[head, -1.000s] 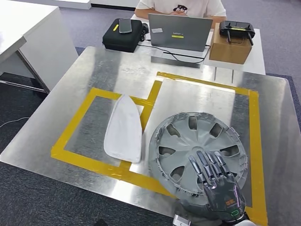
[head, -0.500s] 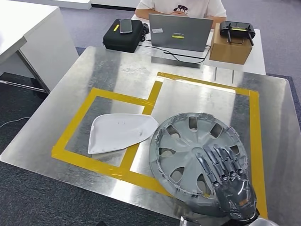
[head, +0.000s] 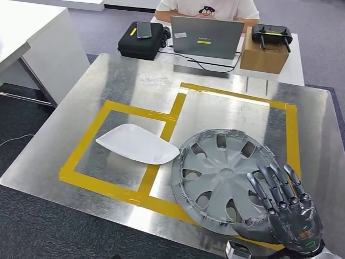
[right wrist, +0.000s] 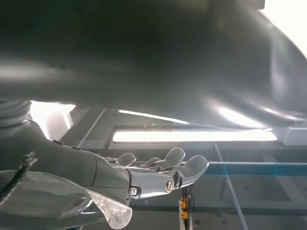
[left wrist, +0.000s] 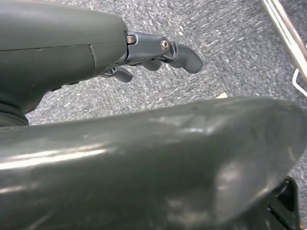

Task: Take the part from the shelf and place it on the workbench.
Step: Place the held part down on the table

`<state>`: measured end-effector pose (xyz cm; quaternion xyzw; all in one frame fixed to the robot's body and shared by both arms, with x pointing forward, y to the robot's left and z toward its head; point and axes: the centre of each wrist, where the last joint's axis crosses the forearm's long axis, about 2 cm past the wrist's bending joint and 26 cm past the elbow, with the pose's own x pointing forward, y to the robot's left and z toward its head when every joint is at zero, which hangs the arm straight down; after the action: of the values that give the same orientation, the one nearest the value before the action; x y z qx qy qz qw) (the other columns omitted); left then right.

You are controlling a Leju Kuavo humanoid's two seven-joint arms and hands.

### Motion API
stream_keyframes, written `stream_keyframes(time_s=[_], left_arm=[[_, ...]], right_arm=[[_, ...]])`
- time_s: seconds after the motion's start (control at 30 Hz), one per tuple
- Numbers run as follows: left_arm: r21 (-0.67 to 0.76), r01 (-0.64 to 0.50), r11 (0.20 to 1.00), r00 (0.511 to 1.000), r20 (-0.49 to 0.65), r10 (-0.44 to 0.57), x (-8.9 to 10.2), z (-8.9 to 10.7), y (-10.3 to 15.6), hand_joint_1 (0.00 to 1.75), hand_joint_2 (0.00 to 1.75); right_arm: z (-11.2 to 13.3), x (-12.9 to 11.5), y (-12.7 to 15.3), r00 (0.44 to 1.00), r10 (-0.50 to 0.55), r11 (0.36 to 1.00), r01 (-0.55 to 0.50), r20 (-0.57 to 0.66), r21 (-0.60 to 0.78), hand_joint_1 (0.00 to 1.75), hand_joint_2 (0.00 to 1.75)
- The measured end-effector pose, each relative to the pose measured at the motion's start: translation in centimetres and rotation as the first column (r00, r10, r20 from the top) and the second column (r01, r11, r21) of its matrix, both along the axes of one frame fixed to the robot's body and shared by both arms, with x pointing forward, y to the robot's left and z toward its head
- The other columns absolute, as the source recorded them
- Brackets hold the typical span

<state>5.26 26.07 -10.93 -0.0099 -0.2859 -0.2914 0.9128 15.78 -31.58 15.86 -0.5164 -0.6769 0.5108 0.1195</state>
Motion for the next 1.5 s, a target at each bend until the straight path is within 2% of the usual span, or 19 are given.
stream_keyframes(time_s=[0.13,0.37,0.63,1.1,1.5], left_arm=[[0.007,-0.002,1.0,1.0,-0.003,0.002,0.0,0.0,0.2,0.0,0.0],[0.009,-0.006,1.0,1.0,-0.003,0.006,0.0,0.0,0.2,0.0,0.0],[0.01,0.0,1.0,1.0,-0.004,0.0,0.0,0.0,0.1,0.0,0.0],[0.02,0.003,1.0,1.0,-0.008,-0.003,-0.2,0.0,0.2,0.0,0.0],[0.028,0.013,1.0,1.0,-0.003,-0.013,0.0,0.0,0.2,0.0,0.0]], right_arm=[[-0.3,-0.7,0.0,1.0,0.022,1.0,-0.022,0.011,-0.008,0.0,0.0],[-0.7,-1.3,-0.3,0.999,-0.047,0.999,0.046,0.012,0.023,0.0,0.0],[-1.0,-1.8,-0.4,0.999,-0.044,0.999,0.043,0.002,0.007,0.0,0.0],[-1.5,-2.2,0.0,0.995,-0.103,0.993,0.104,-0.015,0.049,0.0,0.0],[-1.4,-1.9,-0.7,0.974,-0.213,0.972,0.219,-0.074,0.089,0.0,0.0]])
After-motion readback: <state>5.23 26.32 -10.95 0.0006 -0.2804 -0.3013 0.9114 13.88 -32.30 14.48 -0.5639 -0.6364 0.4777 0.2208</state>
